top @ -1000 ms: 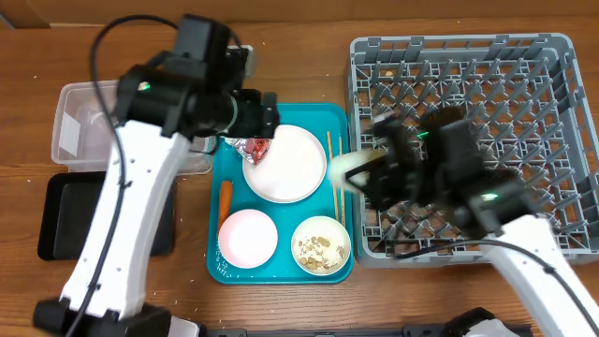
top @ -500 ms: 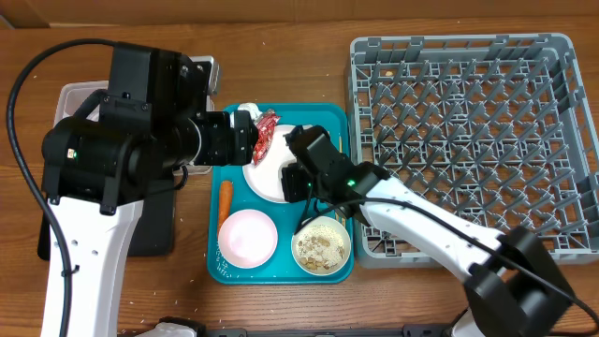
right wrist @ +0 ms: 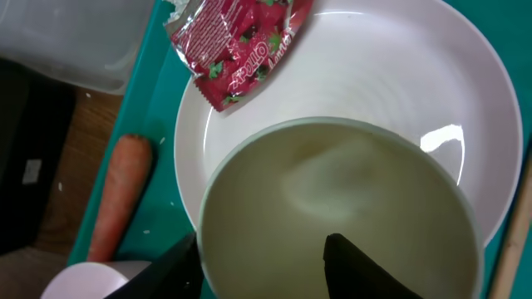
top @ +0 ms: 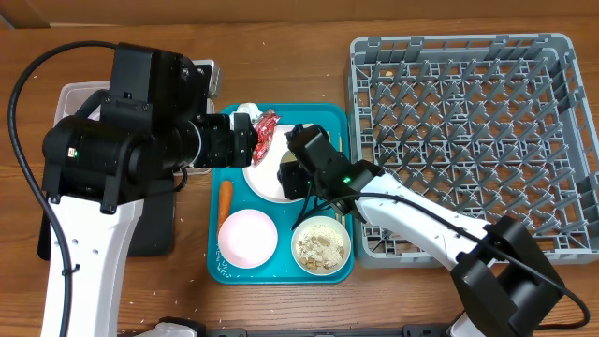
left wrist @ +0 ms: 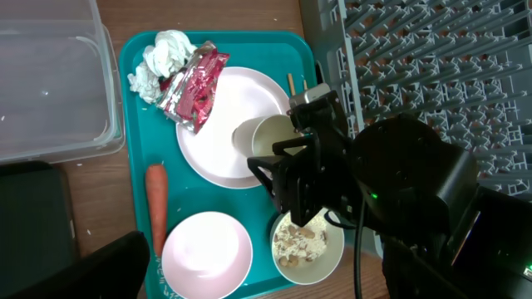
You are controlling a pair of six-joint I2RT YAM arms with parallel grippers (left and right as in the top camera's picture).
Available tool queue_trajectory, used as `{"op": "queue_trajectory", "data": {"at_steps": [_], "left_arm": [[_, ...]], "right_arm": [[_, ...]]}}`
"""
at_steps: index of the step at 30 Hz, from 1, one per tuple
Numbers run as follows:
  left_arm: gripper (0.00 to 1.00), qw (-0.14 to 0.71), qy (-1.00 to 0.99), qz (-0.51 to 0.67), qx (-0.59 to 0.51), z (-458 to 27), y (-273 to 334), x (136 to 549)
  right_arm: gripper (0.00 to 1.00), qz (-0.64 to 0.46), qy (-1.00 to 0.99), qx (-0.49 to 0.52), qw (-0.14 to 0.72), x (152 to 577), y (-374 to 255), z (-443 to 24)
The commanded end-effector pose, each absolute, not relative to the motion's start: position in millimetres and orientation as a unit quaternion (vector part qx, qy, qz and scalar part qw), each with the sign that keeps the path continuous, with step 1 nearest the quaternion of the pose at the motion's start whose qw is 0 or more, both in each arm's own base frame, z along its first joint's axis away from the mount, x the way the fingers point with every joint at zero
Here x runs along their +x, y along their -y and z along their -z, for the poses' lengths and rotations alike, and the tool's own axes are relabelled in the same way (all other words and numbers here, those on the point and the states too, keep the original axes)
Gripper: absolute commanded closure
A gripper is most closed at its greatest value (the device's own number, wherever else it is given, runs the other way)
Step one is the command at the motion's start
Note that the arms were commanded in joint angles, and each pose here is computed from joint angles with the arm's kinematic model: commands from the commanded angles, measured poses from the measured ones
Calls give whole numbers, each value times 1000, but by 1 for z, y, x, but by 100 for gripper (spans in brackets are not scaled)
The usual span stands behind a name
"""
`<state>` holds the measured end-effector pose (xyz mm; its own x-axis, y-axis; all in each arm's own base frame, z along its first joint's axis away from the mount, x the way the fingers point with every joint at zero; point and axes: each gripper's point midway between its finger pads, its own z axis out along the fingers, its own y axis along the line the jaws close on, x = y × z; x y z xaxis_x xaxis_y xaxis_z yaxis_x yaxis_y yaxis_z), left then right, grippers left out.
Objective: Sort waste into correct bins and load items into the dishwasher
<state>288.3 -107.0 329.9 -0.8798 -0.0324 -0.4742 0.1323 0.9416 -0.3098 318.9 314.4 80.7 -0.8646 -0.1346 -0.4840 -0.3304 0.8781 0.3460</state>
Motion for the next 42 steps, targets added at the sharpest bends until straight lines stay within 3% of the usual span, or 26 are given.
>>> {"op": "queue_trajectory", "data": {"at_steps": [1,9,15,19,23,31,42], "left_arm": [[8,251,-952,172,26,-336,107,288],[0,251,-955,152,40,-333,102,287],[8,232,-963,135,36,-316,101,298],[9,172,-975,129,49,-275,118,305],[10,88,-987,112,71,-211,144,305],[13,23,-996,55,63,-126,150,322],[30,-17,-998,32,54,-70,153,337]], "right_arm": [[46,-225,-923,-151,272,324,-320,-119],[36,-237,-913,-115,313,315,-278,-210],[26,-253,-892,-42,373,303,-210,-283],[25,-241,-882,9,406,296,-158,-309],[21,-209,-890,60,401,286,-114,-307],[17,-171,-919,89,345,273,-91,-278],[12,-165,-924,91,333,274,-91,-271]]}}
